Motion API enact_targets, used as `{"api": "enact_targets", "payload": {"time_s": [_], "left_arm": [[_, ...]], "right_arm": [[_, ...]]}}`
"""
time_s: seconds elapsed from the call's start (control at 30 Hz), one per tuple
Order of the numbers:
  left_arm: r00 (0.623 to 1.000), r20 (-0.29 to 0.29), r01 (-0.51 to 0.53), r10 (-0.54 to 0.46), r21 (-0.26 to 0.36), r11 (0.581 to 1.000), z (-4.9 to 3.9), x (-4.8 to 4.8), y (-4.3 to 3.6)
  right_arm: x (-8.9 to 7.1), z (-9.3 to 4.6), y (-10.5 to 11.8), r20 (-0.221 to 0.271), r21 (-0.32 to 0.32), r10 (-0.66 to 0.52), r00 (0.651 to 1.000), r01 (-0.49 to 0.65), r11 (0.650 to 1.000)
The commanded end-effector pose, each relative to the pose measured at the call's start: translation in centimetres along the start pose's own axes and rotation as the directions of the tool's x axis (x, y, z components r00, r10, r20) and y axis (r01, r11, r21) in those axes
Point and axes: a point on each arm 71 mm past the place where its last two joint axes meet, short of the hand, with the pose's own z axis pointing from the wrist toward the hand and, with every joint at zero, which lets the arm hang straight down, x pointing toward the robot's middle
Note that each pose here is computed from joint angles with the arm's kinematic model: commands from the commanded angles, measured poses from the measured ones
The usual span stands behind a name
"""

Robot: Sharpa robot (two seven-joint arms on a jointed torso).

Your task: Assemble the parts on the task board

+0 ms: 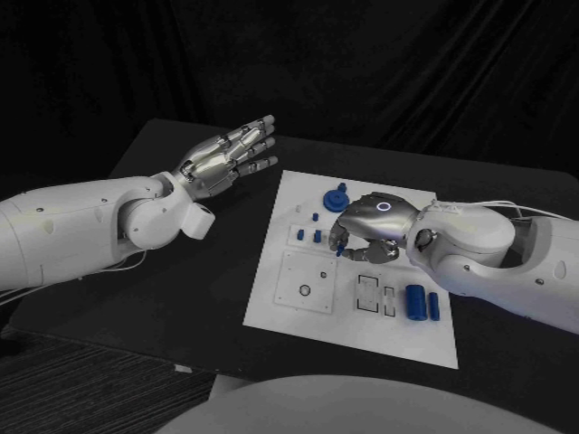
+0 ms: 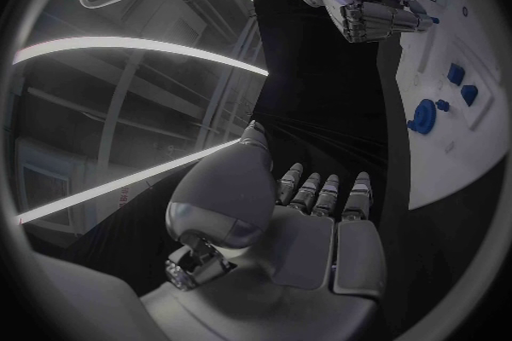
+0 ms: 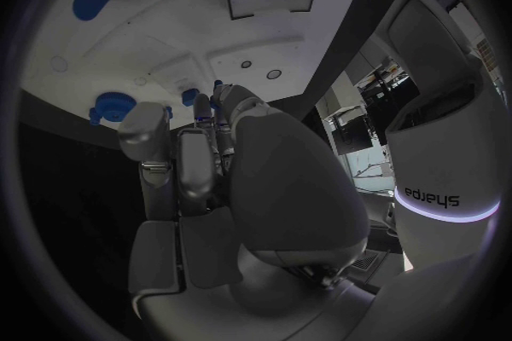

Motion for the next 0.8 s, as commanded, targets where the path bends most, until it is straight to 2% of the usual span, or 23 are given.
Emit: {"api": "enact_targets", "payload": {"time_s": [0.03,0.3,0.8], "left_arm": [[1.000,-0.020,0.020,-0.020,-0.007,1.000,0.11,0.24,0.14],[0.999,-0.025,0.024,-0.024,-0.021,0.999,0.19,0.28,0.42],[0.999,-0.028,0.032,-0.033,-0.029,0.999,0.20,0.34,0.98]], "right_arm": [[0.3,0.2,0.4,0.015,-0.010,0.008,1.000,-0.008,1.000],[0.7,0.3,1.3,0.030,-0.021,0.026,0.999,-0.026,0.999],[1.5,0.5,2.1,0.045,-0.024,-0.009,0.999,0.010,1.000]]}}
